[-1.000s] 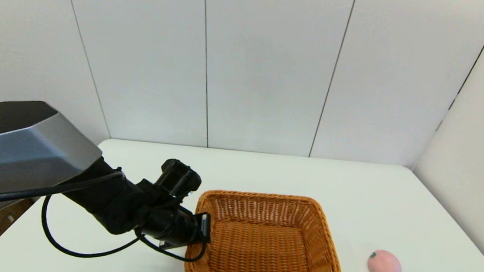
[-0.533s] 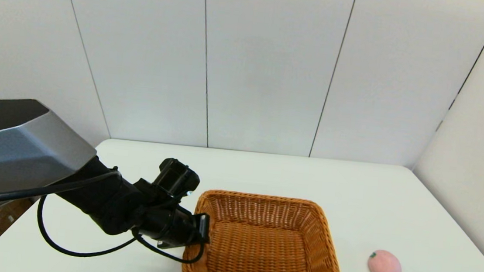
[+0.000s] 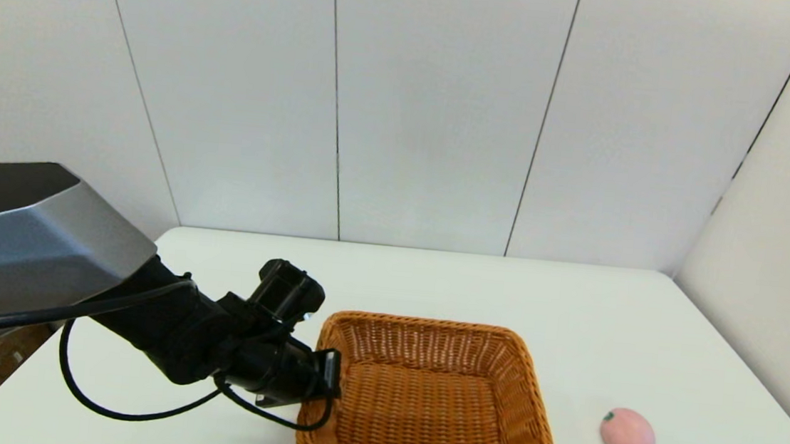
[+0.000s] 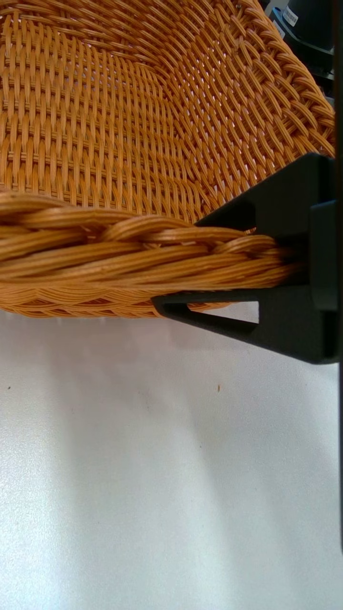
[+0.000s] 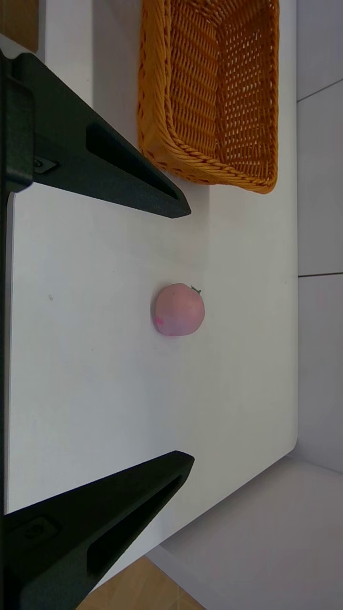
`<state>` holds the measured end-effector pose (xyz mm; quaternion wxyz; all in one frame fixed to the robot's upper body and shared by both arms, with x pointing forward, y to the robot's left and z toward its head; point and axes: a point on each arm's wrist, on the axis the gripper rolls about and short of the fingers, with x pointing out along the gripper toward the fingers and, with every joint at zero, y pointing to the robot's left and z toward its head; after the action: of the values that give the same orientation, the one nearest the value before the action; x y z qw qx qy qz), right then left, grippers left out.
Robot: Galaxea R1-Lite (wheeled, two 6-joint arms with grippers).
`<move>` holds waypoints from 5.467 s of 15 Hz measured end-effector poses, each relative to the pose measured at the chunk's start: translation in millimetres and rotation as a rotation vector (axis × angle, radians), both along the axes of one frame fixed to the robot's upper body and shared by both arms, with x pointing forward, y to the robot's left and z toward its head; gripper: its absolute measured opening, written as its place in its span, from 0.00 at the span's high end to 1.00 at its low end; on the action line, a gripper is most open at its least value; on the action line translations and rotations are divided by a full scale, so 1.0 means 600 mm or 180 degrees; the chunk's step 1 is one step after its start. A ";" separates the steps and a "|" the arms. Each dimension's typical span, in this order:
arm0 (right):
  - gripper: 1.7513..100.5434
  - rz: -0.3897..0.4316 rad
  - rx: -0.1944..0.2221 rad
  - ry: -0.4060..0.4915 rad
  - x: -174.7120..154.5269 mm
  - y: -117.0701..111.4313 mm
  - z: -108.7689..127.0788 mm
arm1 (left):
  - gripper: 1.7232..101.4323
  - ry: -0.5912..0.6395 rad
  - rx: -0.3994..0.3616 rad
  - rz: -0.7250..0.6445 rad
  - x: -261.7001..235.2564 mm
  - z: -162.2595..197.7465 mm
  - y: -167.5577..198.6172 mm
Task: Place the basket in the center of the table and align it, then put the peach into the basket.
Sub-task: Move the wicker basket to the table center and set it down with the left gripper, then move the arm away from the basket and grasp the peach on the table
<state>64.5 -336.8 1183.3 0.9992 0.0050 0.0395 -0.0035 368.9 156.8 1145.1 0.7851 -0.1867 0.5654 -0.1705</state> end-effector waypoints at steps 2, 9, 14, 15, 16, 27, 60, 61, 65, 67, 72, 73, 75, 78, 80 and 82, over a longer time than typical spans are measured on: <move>0.04 -0.0001 0.0001 0.0000 0.000 0.000 0.000 | 0.88 0.0011 0.0008 -0.0002 0.000 -0.003 0.000; 0.04 -0.0001 0.0001 0.0000 0.000 0.000 0.000 | 0.45 0.0002 0.0017 0.0007 0.001 -0.004 -0.001; 0.04 -0.0001 0.0001 0.0000 0.000 0.000 0.000 | 0.25 -0.0281 -0.0126 0.0105 0.005 0.050 0.021; 0.04 0.0000 -0.0004 0.0000 0.000 0.000 0.000 | 0.23 -0.0416 -0.0192 0.0136 0.003 0.076 0.030; 0.04 0.0001 -0.0007 0.0000 0.000 0.000 0.000 | 0.21 -0.0569 -0.0255 0.0159 -0.003 0.106 0.041; 0.04 -0.0002 -0.0004 0.0000 0.000 0.000 0.000 | 0.08 -0.2970 -0.0356 0.0642 -0.272 0.376 0.220; 0.04 0.0137 -0.0359 0.1915 0.223 0.003 0.107 | 0.04 -0.3845 0.1137 0.1367 -0.500 0.065 0.296; 0.04 0.0155 -0.0379 0.2151 0.259 0.004 0.090 | 0.04 -0.3842 0.1136 0.1368 -0.500 0.065 0.296; 0.04 0.0169 -0.0352 0.2642 0.375 0.007 0.006 | 0.04 -0.3844 0.1131 0.1374 -0.500 0.065 0.296; 0.04 0.0156 -0.0318 0.2622 0.407 0.008 -0.022 | 0.04 -0.3837 0.1117 0.1382 -0.500 0.065 0.296; 0.04 0.0164 -0.0319 0.2817 0.423 0.008 -0.049 | 0.04 -0.3838 0.1118 0.1385 -0.500 0.065 0.296; 0.04 0.0165 -0.0319 0.2835 0.423 0.008 -0.051 | 0.04 -0.3838 0.1116 0.1385 -0.500 0.065 0.296; 0.04 0.0167 -0.0316 0.2857 0.424 0.008 -0.054 | 0.04 -0.3838 0.1116 0.1385 -0.500 0.065 0.296; 0.04 0.0180 -0.0313 0.2919 0.426 0.009 -0.062 | 0.04 -0.3837 0.1111 0.1385 -0.500 0.065 0.296; 0.04 0.0176 -0.0292 0.2960 0.429 0.009 -0.068 | 0.04 -0.3837 0.1113 0.1387 -0.500 0.065 0.296; 0.05 0.0164 -0.0257 0.2940 0.434 0.011 -0.072 | 0.04 -0.3838 0.1108 0.1389 -0.500 0.065 0.296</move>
<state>325.1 -330.0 1140.2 0.8761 -0.0370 0.4805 0.0180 68.7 334.4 1183.9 0.9992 -0.0392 -0.0044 0.0116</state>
